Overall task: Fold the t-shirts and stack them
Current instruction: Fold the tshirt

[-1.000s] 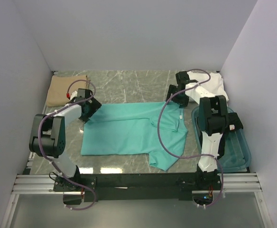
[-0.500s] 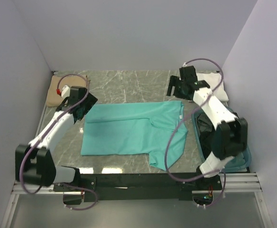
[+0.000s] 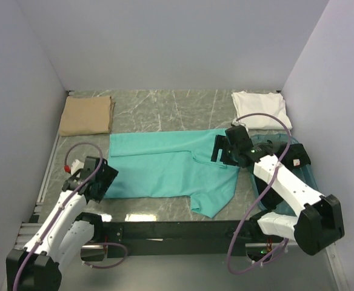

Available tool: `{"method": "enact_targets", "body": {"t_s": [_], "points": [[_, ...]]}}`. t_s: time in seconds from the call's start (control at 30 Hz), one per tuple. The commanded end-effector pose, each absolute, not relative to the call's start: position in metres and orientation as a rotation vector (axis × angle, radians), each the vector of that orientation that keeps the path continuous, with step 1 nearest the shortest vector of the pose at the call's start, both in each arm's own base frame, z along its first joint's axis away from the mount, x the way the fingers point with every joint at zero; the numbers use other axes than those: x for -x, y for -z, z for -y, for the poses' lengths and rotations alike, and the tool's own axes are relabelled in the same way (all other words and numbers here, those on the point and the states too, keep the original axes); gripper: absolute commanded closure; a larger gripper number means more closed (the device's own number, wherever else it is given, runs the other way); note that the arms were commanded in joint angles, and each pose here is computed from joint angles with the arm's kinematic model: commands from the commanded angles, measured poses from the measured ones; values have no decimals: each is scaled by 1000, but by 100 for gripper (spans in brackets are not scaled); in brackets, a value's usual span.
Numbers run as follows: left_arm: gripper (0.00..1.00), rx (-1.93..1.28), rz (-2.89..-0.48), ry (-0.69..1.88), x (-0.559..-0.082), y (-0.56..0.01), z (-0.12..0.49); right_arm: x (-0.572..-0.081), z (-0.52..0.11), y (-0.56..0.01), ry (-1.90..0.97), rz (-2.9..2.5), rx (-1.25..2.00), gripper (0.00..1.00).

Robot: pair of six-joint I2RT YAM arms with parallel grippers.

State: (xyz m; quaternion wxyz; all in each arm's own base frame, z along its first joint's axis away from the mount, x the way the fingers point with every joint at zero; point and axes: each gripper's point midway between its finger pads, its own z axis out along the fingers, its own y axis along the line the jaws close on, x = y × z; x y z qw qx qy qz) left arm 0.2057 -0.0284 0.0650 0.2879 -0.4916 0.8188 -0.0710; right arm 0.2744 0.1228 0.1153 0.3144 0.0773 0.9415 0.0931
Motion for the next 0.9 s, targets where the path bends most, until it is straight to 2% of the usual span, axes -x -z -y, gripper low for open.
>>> {"method": "enact_targets", "body": {"t_s": [0.0, 0.27, 0.33, 0.47, 0.5, 0.53, 0.6, 0.63, 0.7, 0.73, 0.83, 0.87], "points": [[1, 1404, -2243, 281, -181, -48, 48, -275, -122, -129, -283, -2404, -256, 10], [2, 1517, -2239, 168, -159, -27, 46, -265, -120, -126, -309, -2397, -259, 10], [5, 1531, -2233, 136, -159, -24, 44, -262, -119, -126, -304, -2395, -259, 10], [19, 1551, -2217, 22, -157, -17, 32, -257, -114, -122, -278, -2409, -264, 10], [24, 1552, -2215, 10, -157, -16, 31, -256, -113, -122, -277, -2411, -264, 10], [36, 1549, -2214, 1, -159, -14, 30, -255, -114, -120, -278, -2416, -259, 10], [49, 1553, -2231, -6, -157, -8, 31, -251, -111, -117, -266, -2429, -262, 10], [60, 1553, -2240, -19, -156, -6, 31, -250, -110, -115, -259, -2435, -267, 10], [72, 1562, -2233, -26, -157, -6, 31, -245, -108, -114, -258, -2444, -272, 10], [84, 1563, -2231, -31, -157, -6, 30, -241, -110, -111, -267, -2456, -268, 10], [99, 1560, -2229, -36, -158, -5, 30, -226, -121, -104, -298, -2490, -182, 10], [99, 1553, -2232, -31, -159, -6, 30, -221, -126, -102, -306, -2502, -152, 10]]}}
